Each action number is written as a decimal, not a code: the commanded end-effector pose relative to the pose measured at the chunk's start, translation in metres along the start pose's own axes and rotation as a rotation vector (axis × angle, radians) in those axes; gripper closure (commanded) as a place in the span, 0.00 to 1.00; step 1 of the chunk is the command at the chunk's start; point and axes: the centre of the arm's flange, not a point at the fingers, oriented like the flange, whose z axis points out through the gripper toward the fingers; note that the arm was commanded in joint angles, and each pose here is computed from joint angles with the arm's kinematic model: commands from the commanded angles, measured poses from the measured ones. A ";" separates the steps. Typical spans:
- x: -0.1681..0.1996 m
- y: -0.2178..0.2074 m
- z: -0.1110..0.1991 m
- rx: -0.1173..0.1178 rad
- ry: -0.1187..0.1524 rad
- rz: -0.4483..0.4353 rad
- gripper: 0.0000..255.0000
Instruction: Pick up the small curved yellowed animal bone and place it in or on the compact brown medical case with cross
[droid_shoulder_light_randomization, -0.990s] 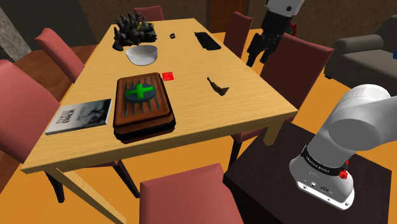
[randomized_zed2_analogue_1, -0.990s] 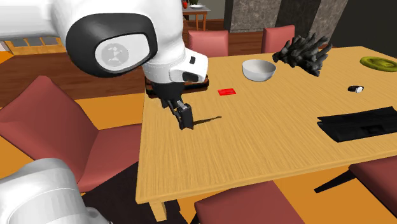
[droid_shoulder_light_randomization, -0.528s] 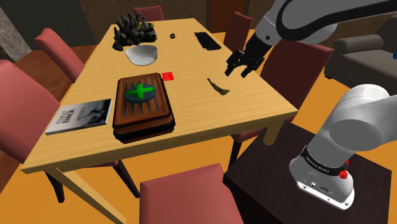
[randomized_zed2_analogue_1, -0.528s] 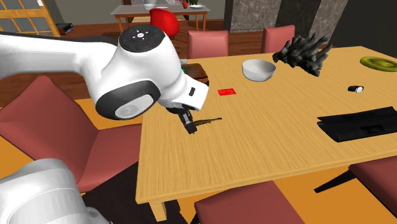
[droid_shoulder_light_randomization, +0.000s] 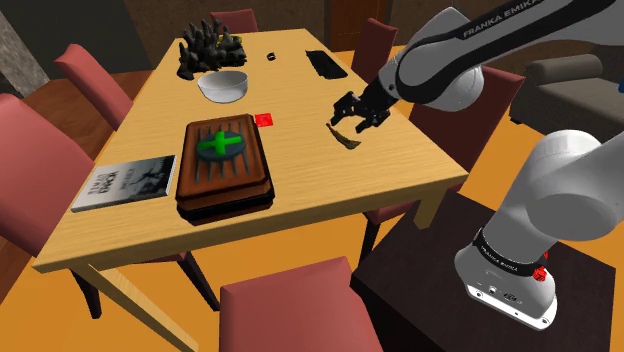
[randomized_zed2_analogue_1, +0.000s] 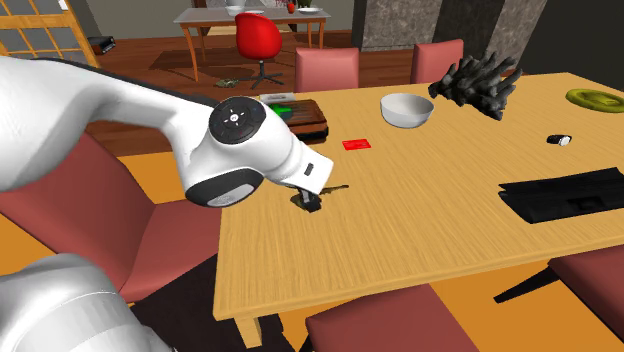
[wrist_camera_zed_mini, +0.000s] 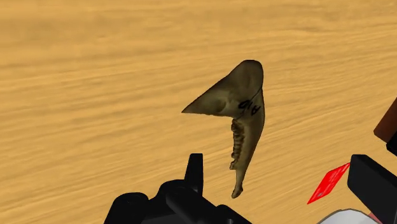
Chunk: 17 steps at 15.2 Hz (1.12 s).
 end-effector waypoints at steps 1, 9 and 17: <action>0.000 0.001 0.010 0.000 0.004 0.002 0.00; 0.000 0.001 0.024 0.000 0.004 0.002 0.00; 0.000 0.001 0.023 0.000 0.004 0.002 1.00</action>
